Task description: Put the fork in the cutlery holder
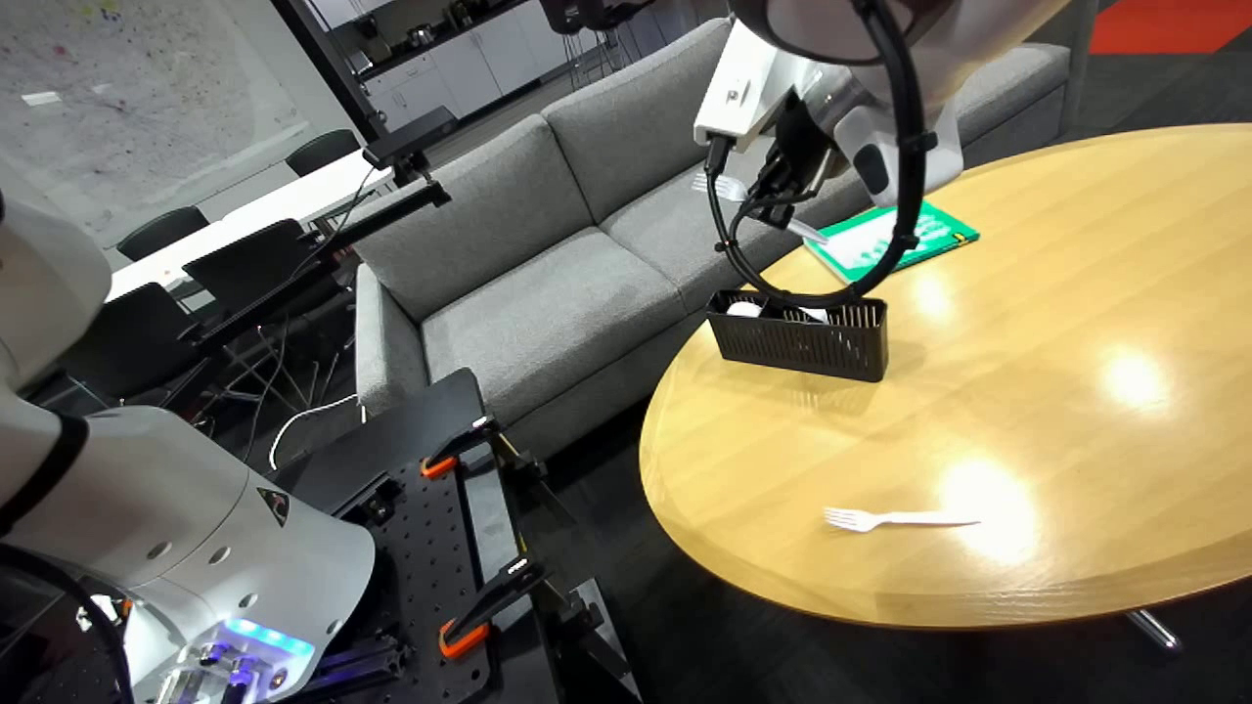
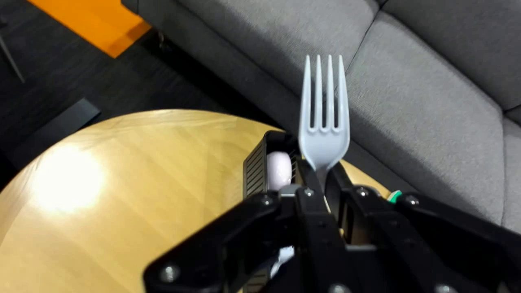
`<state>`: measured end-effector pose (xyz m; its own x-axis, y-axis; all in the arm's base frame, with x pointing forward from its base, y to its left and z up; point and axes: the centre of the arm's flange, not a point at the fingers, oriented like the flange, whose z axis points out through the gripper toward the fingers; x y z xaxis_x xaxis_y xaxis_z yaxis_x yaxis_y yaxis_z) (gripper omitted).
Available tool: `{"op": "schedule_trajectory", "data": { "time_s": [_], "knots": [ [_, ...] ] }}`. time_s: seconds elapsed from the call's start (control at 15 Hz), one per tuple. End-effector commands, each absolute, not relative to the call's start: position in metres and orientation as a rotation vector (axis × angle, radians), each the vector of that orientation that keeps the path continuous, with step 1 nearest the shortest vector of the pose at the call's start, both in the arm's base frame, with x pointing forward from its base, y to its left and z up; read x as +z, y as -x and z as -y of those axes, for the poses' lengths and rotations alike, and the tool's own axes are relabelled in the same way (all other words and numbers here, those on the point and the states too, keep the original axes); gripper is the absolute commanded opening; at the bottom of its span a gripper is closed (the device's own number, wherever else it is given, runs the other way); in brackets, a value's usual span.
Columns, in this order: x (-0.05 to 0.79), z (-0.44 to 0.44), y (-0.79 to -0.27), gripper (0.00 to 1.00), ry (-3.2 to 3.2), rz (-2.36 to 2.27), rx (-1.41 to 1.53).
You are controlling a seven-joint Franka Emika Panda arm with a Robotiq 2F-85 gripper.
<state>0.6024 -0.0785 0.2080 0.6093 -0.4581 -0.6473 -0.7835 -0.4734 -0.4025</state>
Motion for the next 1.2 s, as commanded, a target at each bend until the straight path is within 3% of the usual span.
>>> {"op": "schedule_trajectory", "data": {
  "time_s": [0.0, 1.13],
  "knots": [
    [0.185, 0.072, -0.620, 0.03, 1.951, -0.966, 0.684],
    [0.055, 0.028, -0.624, 0.03, 1.684, -1.082, 0.961]
  ]
}}
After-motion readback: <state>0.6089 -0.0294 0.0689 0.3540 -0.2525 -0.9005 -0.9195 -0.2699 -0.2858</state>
